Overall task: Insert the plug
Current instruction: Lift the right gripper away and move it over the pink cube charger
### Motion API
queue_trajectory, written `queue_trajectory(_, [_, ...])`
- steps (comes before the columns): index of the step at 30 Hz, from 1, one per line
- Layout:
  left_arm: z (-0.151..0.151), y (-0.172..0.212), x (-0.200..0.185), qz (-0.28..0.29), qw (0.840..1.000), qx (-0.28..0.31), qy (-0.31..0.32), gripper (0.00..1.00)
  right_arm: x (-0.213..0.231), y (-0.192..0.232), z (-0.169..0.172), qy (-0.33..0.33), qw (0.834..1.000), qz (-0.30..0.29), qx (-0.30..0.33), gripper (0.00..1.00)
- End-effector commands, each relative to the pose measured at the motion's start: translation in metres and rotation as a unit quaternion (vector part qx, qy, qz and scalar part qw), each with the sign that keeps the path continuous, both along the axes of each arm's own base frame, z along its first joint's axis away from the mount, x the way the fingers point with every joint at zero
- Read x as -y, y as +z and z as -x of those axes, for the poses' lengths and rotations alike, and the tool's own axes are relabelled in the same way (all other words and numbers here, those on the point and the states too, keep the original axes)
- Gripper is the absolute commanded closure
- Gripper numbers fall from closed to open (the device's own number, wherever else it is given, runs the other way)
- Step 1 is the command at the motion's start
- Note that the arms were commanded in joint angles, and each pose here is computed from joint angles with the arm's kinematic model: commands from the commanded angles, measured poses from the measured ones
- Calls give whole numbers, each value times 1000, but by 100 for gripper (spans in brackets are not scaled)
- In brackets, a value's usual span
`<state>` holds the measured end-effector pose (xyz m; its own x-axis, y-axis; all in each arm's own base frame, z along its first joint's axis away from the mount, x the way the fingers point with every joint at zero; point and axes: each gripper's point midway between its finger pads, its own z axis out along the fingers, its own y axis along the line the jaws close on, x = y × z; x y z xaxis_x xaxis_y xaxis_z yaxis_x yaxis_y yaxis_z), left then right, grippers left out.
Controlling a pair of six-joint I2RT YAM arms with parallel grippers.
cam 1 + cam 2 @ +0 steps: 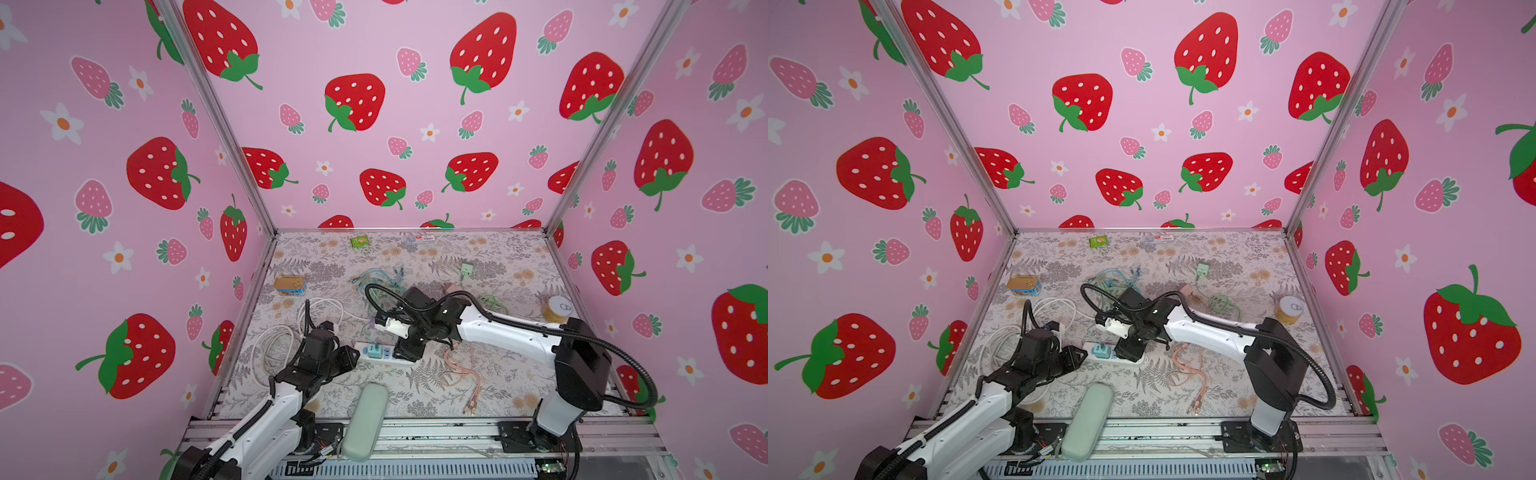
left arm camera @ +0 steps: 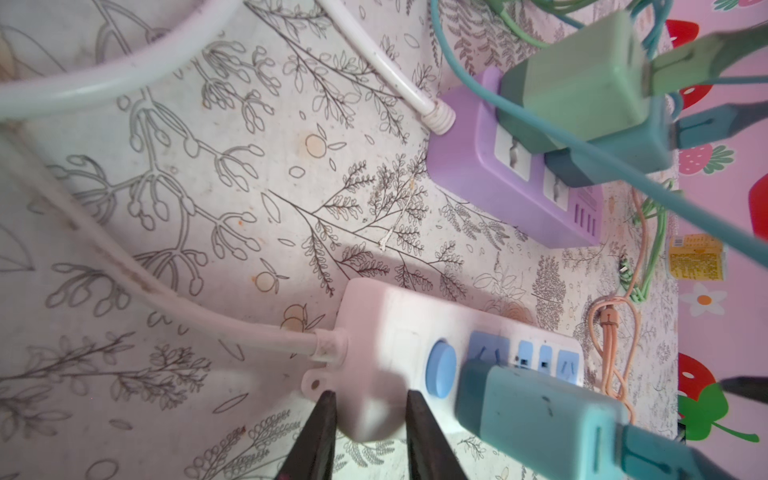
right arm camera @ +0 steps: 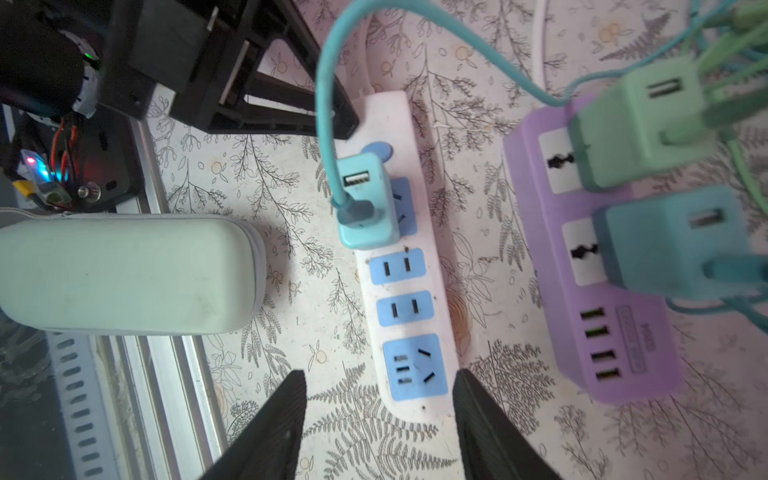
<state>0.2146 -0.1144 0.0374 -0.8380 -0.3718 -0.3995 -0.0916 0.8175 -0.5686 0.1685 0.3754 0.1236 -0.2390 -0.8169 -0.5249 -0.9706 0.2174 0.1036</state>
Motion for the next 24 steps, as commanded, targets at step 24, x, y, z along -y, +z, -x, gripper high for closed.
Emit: queue_trajectory(24, [-13, 19, 36, 67, 995, 10, -70, 67, 139, 13, -186, -343, 931, -57, 110, 36])
